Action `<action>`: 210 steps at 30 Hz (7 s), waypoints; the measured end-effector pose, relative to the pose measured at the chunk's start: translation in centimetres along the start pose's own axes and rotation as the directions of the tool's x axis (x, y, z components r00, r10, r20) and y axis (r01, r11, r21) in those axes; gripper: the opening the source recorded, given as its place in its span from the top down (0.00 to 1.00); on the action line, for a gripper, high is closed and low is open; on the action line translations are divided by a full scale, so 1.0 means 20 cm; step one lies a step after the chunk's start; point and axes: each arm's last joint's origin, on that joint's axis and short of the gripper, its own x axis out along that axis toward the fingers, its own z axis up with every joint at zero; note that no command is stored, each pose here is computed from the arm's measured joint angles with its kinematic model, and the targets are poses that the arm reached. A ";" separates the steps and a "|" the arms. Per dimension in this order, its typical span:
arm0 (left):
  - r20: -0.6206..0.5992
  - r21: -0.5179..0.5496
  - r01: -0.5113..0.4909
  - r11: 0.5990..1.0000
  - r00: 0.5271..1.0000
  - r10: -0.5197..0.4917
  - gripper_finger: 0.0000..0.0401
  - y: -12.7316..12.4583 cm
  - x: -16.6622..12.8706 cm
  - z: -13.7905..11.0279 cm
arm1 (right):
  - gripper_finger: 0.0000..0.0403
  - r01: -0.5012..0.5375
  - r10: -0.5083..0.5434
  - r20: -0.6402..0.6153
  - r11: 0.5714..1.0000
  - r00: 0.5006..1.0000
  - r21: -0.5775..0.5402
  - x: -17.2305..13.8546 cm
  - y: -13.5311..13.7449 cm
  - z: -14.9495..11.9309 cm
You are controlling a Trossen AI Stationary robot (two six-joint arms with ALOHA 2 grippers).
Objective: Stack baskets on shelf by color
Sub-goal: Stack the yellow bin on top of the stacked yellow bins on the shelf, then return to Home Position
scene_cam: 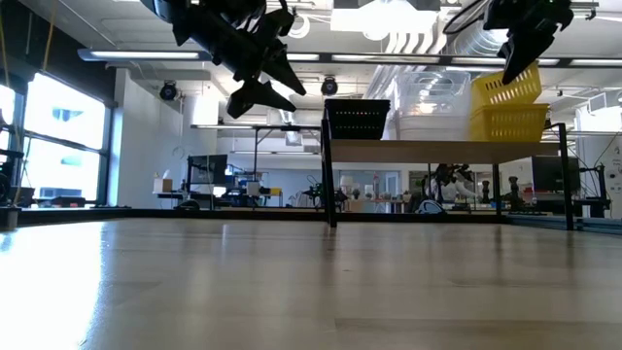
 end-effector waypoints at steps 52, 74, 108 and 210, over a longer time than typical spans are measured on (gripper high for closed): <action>0.064 0.017 0.033 0.999 0.997 -0.034 0.60 -0.02 0.00 0.03 | 0.76 0.104 -0.100 -0.062 0.993 0.993 0.058 -0.03 0.03 -0.01; 0.230 0.242 -0.081 0.967 0.973 0.024 0.60 -0.17 -0.23 0.03 | 0.76 -0.145 0.040 0.458 0.970 0.888 0.195 -0.15 0.18 0.17; 0.159 0.384 0.015 0.923 0.984 -0.082 0.60 -0.34 -0.34 -0.09 | 0.76 0.386 -0.245 -0.298 0.567 0.922 0.727 0.15 0.15 0.19; 0.274 0.547 0.172 0.819 0.888 -0.369 0.97 0.07 -0.64 -0.98 | 0.97 -0.244 0.072 0.651 0.953 0.756 0.178 -0.06 0.81 0.48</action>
